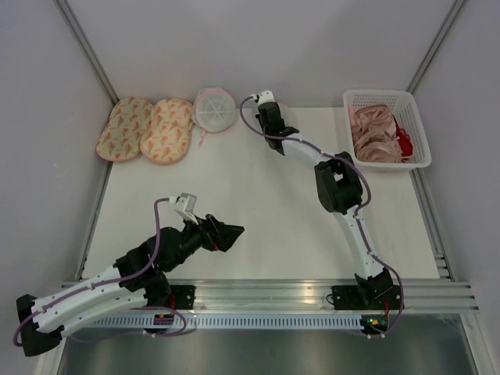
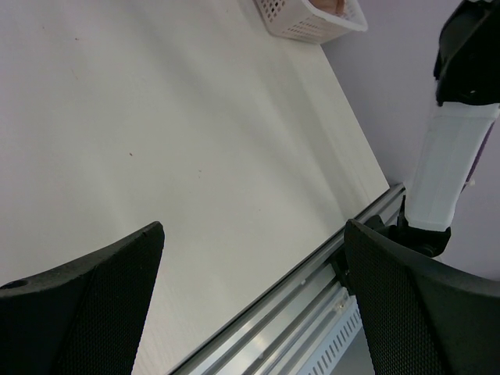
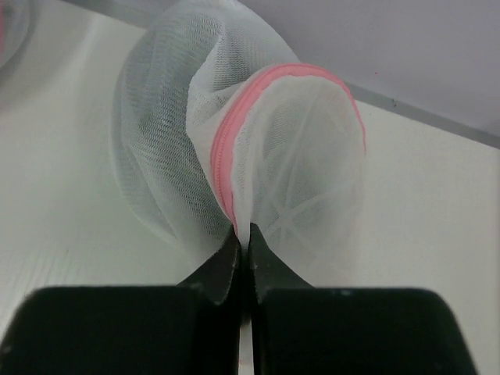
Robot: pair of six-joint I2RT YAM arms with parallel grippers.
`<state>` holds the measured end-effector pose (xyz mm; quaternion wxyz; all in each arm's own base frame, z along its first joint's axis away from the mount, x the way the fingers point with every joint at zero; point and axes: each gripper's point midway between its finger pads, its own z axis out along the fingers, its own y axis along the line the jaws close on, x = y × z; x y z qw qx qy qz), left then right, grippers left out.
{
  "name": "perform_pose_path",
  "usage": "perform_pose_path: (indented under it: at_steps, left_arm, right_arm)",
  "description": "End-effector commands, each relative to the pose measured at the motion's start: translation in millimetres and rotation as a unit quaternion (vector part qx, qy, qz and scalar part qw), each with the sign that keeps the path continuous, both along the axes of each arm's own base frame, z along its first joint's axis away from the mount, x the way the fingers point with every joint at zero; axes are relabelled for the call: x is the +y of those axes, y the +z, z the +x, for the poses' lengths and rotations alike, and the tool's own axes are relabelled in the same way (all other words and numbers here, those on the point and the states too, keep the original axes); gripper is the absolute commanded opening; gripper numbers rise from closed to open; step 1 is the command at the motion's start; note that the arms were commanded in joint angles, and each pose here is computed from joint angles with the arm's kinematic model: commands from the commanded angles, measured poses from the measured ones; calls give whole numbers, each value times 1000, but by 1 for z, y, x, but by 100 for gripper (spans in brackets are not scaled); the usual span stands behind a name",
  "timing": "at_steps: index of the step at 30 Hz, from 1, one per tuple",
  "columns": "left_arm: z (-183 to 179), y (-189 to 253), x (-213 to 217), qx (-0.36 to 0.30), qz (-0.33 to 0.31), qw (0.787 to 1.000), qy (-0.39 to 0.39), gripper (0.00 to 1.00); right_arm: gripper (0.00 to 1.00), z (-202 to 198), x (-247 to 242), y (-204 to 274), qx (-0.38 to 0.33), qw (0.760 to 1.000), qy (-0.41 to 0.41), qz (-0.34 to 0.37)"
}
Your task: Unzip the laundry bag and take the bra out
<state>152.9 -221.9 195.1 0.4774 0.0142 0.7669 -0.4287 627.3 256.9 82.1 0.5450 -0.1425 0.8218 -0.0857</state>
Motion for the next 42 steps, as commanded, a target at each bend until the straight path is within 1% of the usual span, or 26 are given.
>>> perform_pose_path:
  at_steps: [1,2,3,6,7,8,10,11,12,14,16,18,19,21,23,25,26,28,30,31,32,34,36,39,40,42]
  left_arm:
    - [3,4,-1,0,-12,1000,8,100]
    - [4,4,-1,-4,-8,1000,9,100]
    - [5,6,-1,-5,-6,1000,9,100]
    - [8,11,2,-13,0,1000,20,100]
    - [10,10,5,-11,6,999,29,100]
    - [15,11,11,-13,12,999,47,100]
    - [18,9,15,-11,34,998,58,100]
    - [20,9,17,-16,45,997,62,100]
    - [20,11,16,-17,50,997,60,100]
    - [22,6,12,-14,69,996,56,100]
    - [23,6,6,-16,73,996,48,100]
    - [21,1,-3,-17,82,996,28,100]
    - [22,11,-12,-31,59,998,18,100]
    - [18,8,-26,-37,56,998,-17,100]
    - [19,11,-36,-37,52,998,-26,100]
    - [24,4,-46,-25,74,997,-29,100]
    - [27,3,-48,-23,80,996,-25,100]
    - [31,-7,-55,-14,102,994,-20,100]
    - [36,-15,-55,-6,129,992,-2,100]
    - [38,-29,-54,10,154,988,7,100]
    - [42,-32,-51,21,159,987,31,100]
    - [41,-45,-48,43,186,980,47,100]
    - [42,-54,-42,61,193,976,75,100]
    - [45,-64,-33,78,208,968,120,96]
    - [49,-65,-29,73,215,964,138,96]
    - [51,-71,-26,74,229,959,152,93]
  right_arm:
    - [0,-27,7,86,-10,996,25,80]
    - [1,-41,6,79,24,996,34,76]
    - [1,-59,12,83,47,993,71,87]
    - [0,-102,12,74,100,987,87,92]
    - [0,-130,9,69,122,983,94,99]
    - [0,-144,11,67,133,980,97,109]
    - [0,-180,12,69,158,971,105,148]
    - [0,-194,19,71,177,959,112,190]
    - [1,-205,21,84,176,954,116,211]
    - [1,-234,28,76,222,938,125,234]
    - [0,-261,43,80,236,935,149,220]
    - [0,-286,50,73,262,932,149,203]
    - [0,-305,61,72,271,927,166,199]
    - [0,-325,70,67,287,923,163,199]
    - [0,-334,76,63,295,920,162,203]
    - [1,-344,88,60,302,914,157,222]
    - [1,-342,88,59,296,917,141,226]
    - [1,-351,99,57,296,914,137,242]
    - [0,-354,106,60,291,912,138,253]
    - [0,-354,109,60,289,911,138,261]
    - [0,-355,110,61,291,909,139,265]
    - [0,-355,111,67,285,907,144,275]
    - [0,-356,114,74,281,905,153,282]
    - [0,-359,118,81,279,899,169,292]
    - [0,-358,118,82,277,900,170,292]
    - [0,-366,123,84,291,889,190,299]
